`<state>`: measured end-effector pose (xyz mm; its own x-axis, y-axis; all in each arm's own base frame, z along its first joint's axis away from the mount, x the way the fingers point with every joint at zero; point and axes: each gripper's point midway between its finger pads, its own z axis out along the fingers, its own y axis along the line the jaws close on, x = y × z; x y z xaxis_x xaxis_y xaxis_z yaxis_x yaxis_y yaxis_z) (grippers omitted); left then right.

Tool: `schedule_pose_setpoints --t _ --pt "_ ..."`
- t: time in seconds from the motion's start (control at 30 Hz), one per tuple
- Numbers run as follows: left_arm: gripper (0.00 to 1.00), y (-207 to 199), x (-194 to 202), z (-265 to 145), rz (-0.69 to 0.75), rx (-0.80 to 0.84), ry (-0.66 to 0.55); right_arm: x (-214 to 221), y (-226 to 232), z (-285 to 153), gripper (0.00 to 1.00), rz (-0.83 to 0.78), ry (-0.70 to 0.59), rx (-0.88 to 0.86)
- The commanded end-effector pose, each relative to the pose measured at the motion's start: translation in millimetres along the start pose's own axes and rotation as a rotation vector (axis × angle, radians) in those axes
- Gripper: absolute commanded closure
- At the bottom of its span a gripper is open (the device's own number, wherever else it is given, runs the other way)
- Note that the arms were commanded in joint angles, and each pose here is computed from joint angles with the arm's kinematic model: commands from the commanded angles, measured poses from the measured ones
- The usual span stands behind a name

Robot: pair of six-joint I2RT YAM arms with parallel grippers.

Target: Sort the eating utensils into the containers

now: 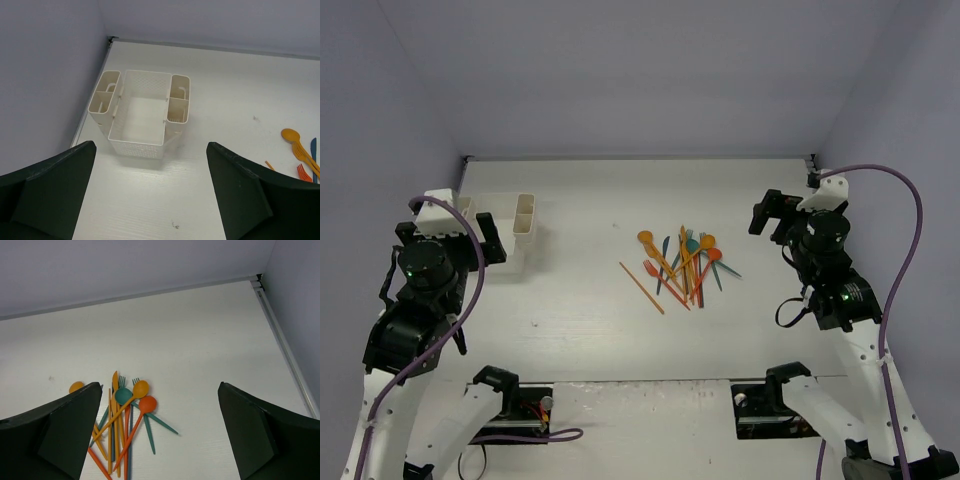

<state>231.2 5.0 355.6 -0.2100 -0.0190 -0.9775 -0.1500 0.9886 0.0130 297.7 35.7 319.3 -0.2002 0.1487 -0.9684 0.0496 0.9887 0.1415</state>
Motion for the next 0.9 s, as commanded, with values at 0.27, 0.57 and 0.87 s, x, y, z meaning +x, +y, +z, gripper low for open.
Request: schedule_pose_setpoints --t 0.27,0.57,0.87 --pt "0.09 -20 -5 7 -0.052 0.08 -0.009 42 25 35 0.0 0.257 0.119 -0.039" --pt "0.09 -27 3 9 -0.055 0.111 0.014 135 20 47 0.0 0.358 0.339 0.133" --pt "0.09 -33 14 19 -0.064 0.112 0.065 210 28 58 0.12 0.382 0.514 0.278"
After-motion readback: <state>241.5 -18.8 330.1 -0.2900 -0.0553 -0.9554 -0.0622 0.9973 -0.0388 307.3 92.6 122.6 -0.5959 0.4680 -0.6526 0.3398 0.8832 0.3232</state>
